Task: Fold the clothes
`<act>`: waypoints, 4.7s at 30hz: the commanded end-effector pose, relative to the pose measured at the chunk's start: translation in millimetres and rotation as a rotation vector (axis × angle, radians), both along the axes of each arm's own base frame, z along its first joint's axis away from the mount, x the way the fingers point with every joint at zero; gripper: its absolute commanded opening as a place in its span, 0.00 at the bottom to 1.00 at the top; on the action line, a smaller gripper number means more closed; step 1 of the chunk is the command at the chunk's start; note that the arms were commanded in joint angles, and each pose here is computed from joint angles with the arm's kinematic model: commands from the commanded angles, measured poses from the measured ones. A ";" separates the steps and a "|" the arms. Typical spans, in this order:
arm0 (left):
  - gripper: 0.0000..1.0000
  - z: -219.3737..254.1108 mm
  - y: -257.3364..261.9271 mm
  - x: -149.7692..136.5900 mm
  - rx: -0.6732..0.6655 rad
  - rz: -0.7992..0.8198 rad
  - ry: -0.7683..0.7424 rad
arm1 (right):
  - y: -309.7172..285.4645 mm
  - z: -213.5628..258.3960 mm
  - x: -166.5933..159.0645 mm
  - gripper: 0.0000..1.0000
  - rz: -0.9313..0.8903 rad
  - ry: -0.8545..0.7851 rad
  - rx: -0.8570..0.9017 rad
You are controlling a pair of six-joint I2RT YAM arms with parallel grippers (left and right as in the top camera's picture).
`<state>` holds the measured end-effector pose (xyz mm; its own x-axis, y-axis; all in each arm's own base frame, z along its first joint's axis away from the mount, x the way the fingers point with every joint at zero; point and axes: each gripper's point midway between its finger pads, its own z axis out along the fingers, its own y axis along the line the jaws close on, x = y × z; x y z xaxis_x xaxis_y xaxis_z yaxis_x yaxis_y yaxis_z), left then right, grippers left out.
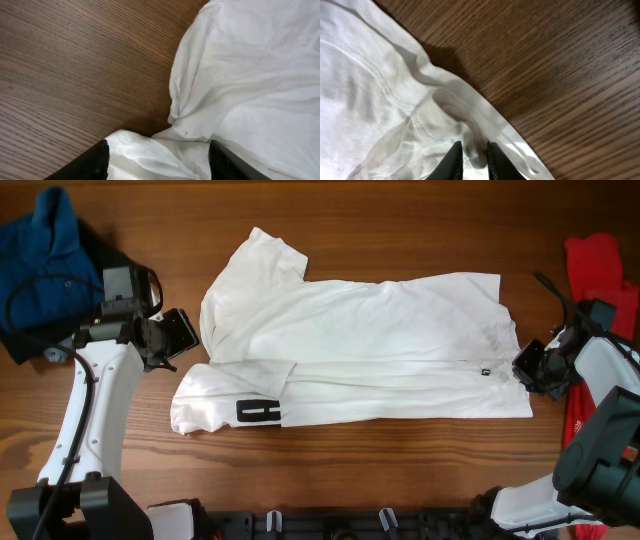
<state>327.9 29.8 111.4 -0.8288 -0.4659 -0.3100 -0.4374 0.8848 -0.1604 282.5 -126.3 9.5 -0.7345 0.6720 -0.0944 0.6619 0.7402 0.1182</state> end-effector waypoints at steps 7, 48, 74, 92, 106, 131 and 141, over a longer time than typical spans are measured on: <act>0.63 1.1 -0.2 1.7 0.018 -0.023 0.001 | -2.2 8.1 11.7 0.17 0.011 -0.042 -0.004; 0.63 1.0 2.2 1.3 0.030 -0.017 0.003 | -14.6 31.9 46.7 0.07 -0.010 -0.174 -0.035; 0.60 7.8 -18.2 16.5 -0.078 -0.065 -0.070 | 108.6 47.9 17.7 0.18 0.445 -0.095 0.239; 0.34 -82.2 -151.5 -65.8 -0.219 -0.389 0.201 | 243.3 41.7 -3.9 0.30 0.929 -0.058 0.245; 0.38 -130.0 -163.0 -77.6 -0.205 -0.418 0.311 | 277.8 20.7 -22.8 0.33 1.051 0.017 0.260; 0.40 -133.7 -162.9 -77.9 -0.204 -0.418 0.319 | 263.1 -26.0 -18.2 0.32 0.949 0.129 0.165; 0.41 -133.7 -162.8 -78.0 -0.203 -0.418 0.320 | 211.3 -28.2 15.9 0.31 0.643 0.116 -0.151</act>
<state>263.9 -136.4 0.1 -0.9943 -0.1044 -0.0198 -0.0940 0.9516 -0.2925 284.2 136.6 -3.7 -0.9982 -0.0599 0.0076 -0.0573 0.9791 0.1951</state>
